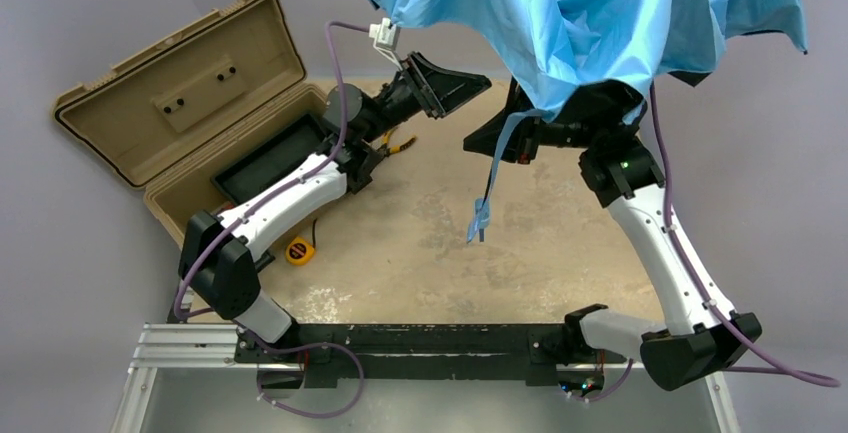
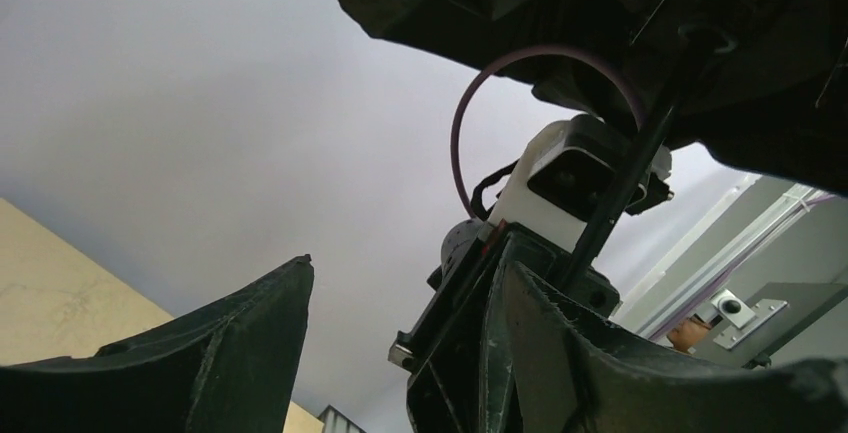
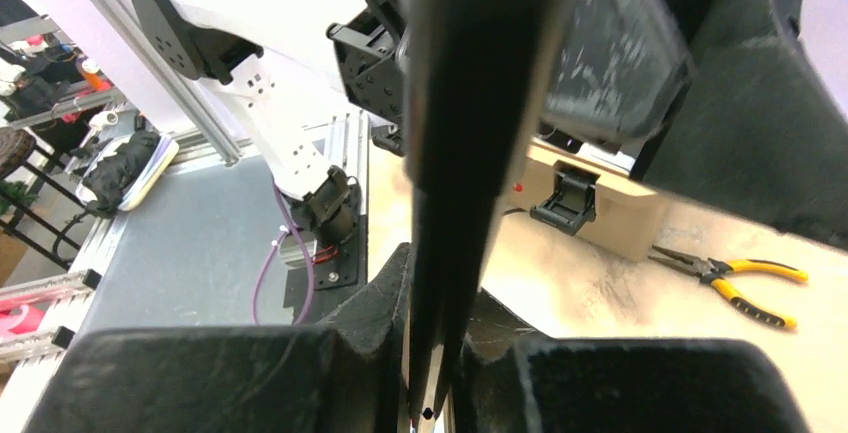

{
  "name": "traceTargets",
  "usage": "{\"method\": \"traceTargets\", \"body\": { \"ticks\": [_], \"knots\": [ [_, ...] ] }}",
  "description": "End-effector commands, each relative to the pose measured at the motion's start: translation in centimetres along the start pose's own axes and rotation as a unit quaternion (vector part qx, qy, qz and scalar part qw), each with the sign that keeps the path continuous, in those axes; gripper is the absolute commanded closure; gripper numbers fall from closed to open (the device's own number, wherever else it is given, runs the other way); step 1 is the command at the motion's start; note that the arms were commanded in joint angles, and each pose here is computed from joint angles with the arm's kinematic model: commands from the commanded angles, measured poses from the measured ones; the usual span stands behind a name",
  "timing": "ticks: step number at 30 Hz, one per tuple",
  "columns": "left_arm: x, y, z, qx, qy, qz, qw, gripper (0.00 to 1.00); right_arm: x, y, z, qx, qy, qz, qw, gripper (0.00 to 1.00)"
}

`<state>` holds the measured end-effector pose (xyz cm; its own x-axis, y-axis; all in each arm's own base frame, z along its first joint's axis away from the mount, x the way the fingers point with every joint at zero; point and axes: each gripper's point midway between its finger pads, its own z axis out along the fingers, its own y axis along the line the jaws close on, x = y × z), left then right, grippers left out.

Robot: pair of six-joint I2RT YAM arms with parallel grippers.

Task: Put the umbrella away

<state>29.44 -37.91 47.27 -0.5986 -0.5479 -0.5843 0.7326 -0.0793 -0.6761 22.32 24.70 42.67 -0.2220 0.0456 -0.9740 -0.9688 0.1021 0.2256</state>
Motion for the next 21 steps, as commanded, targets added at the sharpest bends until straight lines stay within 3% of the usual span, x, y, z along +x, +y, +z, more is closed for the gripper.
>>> {"method": "traceTargets", "body": {
  "ticks": [1, 9, 21],
  "knots": [
    [-2.8, -5.5, -0.2, 0.071, -0.018, 0.066, 0.995, 0.32, -1.5, 1.3, -0.2, -0.015, -0.017, -0.065, 0.998, 1.00],
    [-3.7, -9.9, -0.4, 0.143, -0.013, 0.117, 0.983, 0.29, -0.3, 0.3, 0.1, -0.009, -0.013, -0.030, 0.999, 1.00],
    [-5.4, -9.6, 3.3, 0.110, -0.058, 0.150, 0.981, 0.27, 1.1, -1.0, 1.0, 0.001, 0.003, 0.001, 1.000, 1.00]
  ]
}}
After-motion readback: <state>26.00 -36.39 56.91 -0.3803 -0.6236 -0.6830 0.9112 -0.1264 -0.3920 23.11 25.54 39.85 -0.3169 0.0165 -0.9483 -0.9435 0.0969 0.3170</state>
